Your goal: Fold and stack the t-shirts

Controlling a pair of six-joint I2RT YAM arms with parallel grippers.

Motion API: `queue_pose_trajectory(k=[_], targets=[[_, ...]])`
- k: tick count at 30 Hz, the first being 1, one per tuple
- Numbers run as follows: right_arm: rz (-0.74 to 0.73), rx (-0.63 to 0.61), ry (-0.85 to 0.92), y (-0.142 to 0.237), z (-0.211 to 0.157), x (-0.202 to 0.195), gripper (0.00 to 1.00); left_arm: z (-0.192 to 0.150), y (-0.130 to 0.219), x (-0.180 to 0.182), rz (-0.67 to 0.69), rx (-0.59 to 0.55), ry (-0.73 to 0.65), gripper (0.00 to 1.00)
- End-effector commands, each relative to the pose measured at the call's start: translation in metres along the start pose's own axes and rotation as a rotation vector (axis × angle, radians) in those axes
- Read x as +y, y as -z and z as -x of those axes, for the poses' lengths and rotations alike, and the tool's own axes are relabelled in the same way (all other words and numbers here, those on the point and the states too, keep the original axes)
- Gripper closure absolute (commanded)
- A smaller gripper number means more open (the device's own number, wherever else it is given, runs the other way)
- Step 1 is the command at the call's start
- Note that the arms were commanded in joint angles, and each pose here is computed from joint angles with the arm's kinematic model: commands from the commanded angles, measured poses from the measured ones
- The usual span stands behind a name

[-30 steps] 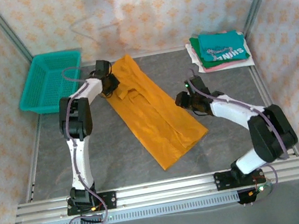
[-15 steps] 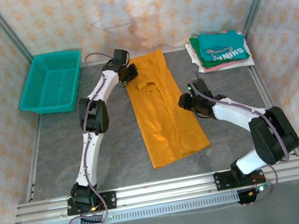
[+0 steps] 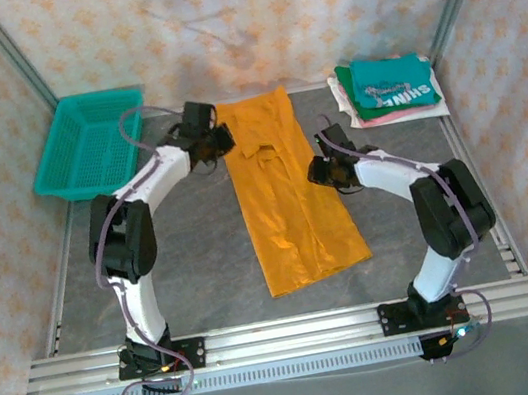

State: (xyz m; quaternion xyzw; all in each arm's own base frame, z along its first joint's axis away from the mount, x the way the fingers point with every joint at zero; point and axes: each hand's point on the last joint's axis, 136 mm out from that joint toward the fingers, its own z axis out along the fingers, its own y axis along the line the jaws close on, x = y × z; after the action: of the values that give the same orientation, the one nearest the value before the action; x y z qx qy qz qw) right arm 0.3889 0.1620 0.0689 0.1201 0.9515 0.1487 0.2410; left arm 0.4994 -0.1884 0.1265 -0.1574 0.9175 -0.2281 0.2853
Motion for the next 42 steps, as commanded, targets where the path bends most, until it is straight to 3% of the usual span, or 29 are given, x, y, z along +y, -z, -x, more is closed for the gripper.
queue_pose_trajectory(k=[1,7,18,27,33,38,42], targets=[[-0.051,0.039,0.063,-0.007,-0.002,-0.004,0.65,-0.033,-0.027,0.019,0.028,0.041,0.056,1.0],[-0.056,0.068,0.062,-0.025,-0.004,0.001,0.71,-0.047,-0.048,0.022,0.022,0.094,0.092,1.0],[-0.031,-0.037,-0.015,-0.015,0.01,0.006,0.73,-0.068,-0.084,0.065,0.16,0.164,0.121,1.0],[-0.008,-0.204,-0.068,0.023,0.029,-0.002,0.73,-0.037,-0.095,0.106,0.262,0.176,0.1,1.0],[0.005,-0.229,-0.085,0.034,0.034,-0.001,0.73,-0.006,-0.113,0.1,0.242,0.206,0.027,1.0],[0.03,-0.236,-0.093,0.045,0.038,0.005,0.7,0.009,-0.101,0.08,0.183,0.198,0.01,1.0],[0.041,-0.258,-0.093,0.062,0.043,0.008,0.67,0.009,-0.057,0.055,0.12,0.148,0.04,1.0]])
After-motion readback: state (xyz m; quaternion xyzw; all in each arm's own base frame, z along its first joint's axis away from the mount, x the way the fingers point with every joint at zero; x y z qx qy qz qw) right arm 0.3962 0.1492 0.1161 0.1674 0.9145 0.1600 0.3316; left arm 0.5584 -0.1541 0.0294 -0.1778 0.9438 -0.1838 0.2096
